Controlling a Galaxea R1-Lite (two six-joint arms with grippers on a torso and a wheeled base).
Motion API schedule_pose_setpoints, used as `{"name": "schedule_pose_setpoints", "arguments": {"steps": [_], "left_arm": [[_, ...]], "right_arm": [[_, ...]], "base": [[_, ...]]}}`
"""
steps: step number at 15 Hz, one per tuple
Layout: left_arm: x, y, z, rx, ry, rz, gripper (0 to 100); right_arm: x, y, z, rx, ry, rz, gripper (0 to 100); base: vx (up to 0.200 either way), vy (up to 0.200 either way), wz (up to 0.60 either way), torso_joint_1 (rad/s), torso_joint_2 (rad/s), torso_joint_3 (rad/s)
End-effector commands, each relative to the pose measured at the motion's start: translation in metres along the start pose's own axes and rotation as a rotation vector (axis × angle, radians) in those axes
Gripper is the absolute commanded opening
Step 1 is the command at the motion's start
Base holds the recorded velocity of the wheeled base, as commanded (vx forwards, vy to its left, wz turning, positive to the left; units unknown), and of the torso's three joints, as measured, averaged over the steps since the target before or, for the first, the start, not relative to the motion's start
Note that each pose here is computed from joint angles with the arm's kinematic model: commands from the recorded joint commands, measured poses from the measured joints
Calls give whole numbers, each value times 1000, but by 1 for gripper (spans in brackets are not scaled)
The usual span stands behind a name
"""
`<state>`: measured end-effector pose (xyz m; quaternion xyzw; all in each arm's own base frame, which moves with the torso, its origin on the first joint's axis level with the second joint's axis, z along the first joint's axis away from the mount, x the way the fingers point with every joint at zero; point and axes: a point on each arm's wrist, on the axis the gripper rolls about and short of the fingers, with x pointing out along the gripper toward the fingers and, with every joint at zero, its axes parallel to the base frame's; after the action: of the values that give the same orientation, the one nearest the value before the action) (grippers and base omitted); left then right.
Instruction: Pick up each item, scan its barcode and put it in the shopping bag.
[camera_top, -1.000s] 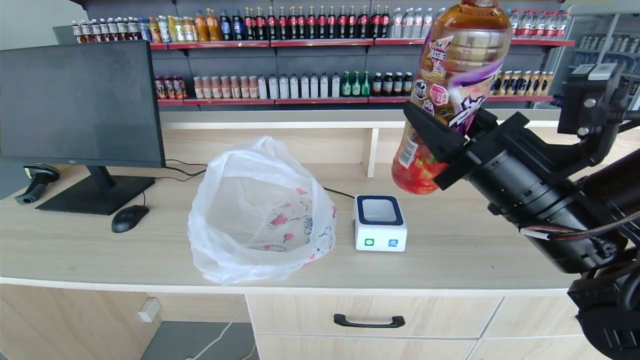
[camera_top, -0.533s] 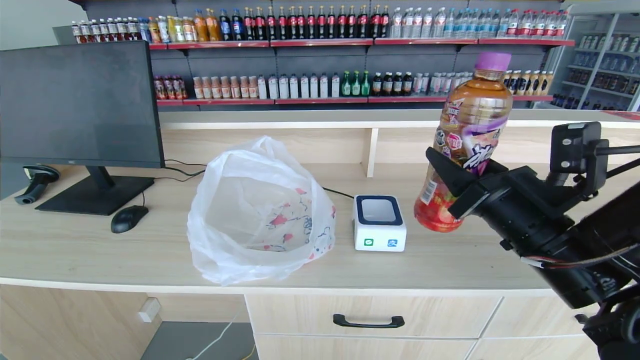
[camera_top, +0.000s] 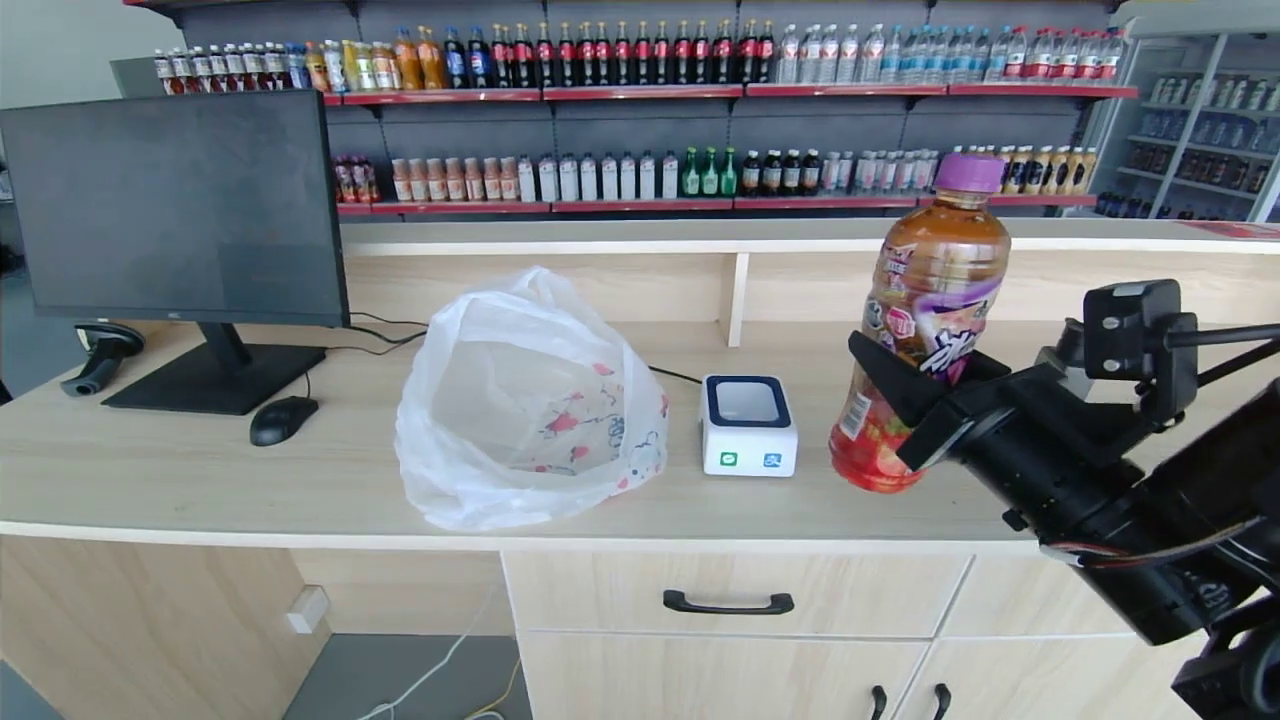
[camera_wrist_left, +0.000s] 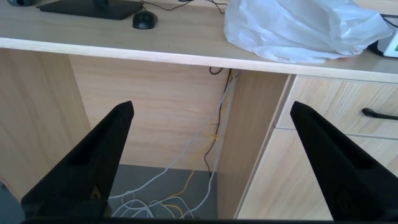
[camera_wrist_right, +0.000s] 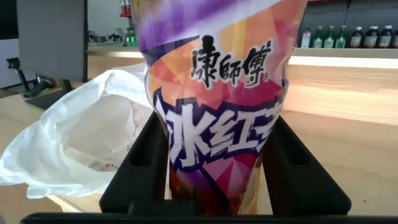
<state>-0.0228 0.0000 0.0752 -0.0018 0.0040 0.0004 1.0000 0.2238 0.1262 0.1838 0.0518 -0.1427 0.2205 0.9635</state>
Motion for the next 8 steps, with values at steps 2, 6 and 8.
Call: {"name": "schedule_pose_setpoints", "arguments": {"steps": [2,6,8], "left_arm": [[0,0,0,-1,1,1,100],[0,0,0,-6,1,2,100],[0,0,0,-6,1,2,100]], "right_arm": [[7,-4,1,-5,-13,-17,0],[5,-5,1,-6,-12,-21,0],[6,-5,3,-7,-20,-21,0]], "base": [[0,100,0,9,1,1],[0,200,0,8,1,1],[0,200,0,7,7,2]]}}
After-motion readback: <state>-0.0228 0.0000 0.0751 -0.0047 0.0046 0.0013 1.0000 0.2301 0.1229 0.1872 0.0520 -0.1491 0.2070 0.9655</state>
